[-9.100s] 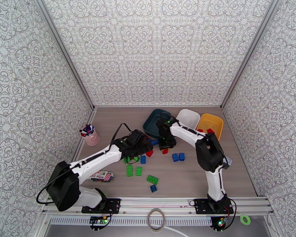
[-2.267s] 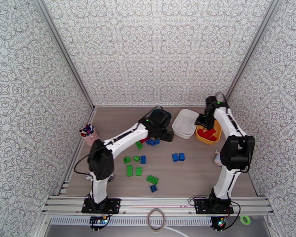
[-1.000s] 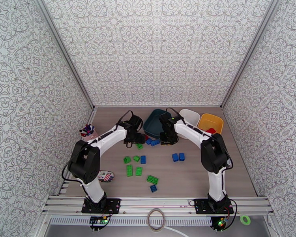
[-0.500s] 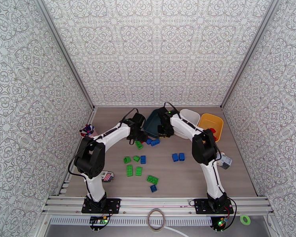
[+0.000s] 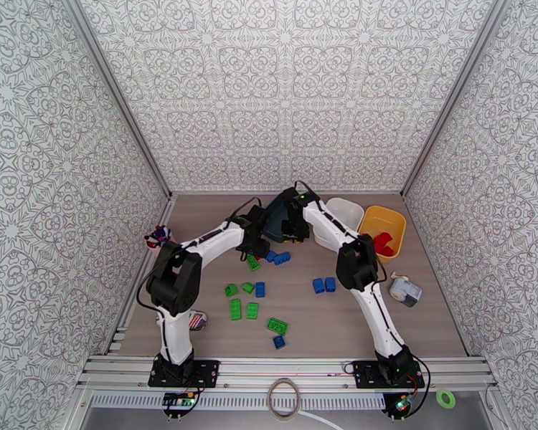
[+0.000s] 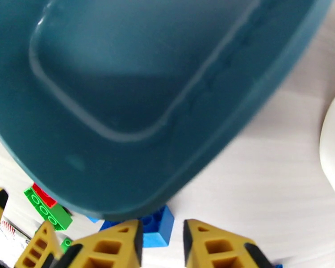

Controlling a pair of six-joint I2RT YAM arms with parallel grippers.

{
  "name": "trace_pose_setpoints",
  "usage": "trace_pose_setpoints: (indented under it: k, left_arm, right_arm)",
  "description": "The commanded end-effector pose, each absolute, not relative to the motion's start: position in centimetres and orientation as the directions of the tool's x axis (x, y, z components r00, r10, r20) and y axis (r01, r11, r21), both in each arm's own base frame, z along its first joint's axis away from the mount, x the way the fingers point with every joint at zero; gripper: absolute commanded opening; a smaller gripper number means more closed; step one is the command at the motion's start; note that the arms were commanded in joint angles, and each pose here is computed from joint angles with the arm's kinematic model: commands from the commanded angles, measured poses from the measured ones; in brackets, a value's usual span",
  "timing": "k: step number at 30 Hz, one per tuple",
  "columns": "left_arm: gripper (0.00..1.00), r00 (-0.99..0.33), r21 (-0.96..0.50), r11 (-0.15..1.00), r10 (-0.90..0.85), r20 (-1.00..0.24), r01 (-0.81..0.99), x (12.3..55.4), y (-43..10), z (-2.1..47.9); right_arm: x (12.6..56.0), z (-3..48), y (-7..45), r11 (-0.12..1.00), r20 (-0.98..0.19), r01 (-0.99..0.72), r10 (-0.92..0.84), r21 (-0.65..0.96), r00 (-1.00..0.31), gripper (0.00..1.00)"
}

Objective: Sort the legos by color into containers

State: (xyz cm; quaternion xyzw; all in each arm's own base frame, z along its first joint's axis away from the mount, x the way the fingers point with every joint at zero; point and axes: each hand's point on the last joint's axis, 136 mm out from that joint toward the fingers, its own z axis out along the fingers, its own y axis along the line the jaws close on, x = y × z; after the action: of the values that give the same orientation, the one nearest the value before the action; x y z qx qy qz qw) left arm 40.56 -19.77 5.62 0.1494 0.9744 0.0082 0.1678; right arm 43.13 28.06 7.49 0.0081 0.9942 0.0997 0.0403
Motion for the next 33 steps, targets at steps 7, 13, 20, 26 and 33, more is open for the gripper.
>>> trace_pose_setpoints:
  k: [7, 13, 20, 26, 33]
  left_arm:
    - [0.65, -0.872, 0.130, 0.932, 0.362, -0.328, 0.338, 42.7, -20.2, 3.9]
    - [0.63, -0.886, 0.108, 0.938, 0.347, -0.306, 0.330, 42.3, -19.6, 2.6]
    - [0.55, -0.891, 0.090, 0.935, 0.353, -0.286, 0.342, 40.5, -19.8, 1.7]
    - [0.48, -0.904, 0.069, 0.943, 0.331, -0.271, 0.325, 39.0, -19.9, 1.0]
    - [0.40, -0.911, 0.057, 0.953, 0.301, -0.281, 0.297, 38.2, -20.0, 1.4]
  right_arm:
    - [38.8, 14.0, 24.6, 0.975, -0.116, 0.008, 0.035, 0.223, -0.993, 0.38]
    - [37.3, 15.0, 23.2, 0.978, -0.129, 0.025, 0.053, 0.209, -0.990, 0.38]
    - [37.3, 15.7, 23.2, 0.974, -0.144, 0.039, 0.072, 0.222, -0.987, 0.38]
    - [36.9, 16.3, 22.8, 0.975, -0.155, 0.039, 0.074, 0.217, -0.985, 0.38]
    - [36.1, 16.8, 21.9, 0.977, -0.175, 0.043, 0.081, 0.208, -0.981, 0.37]
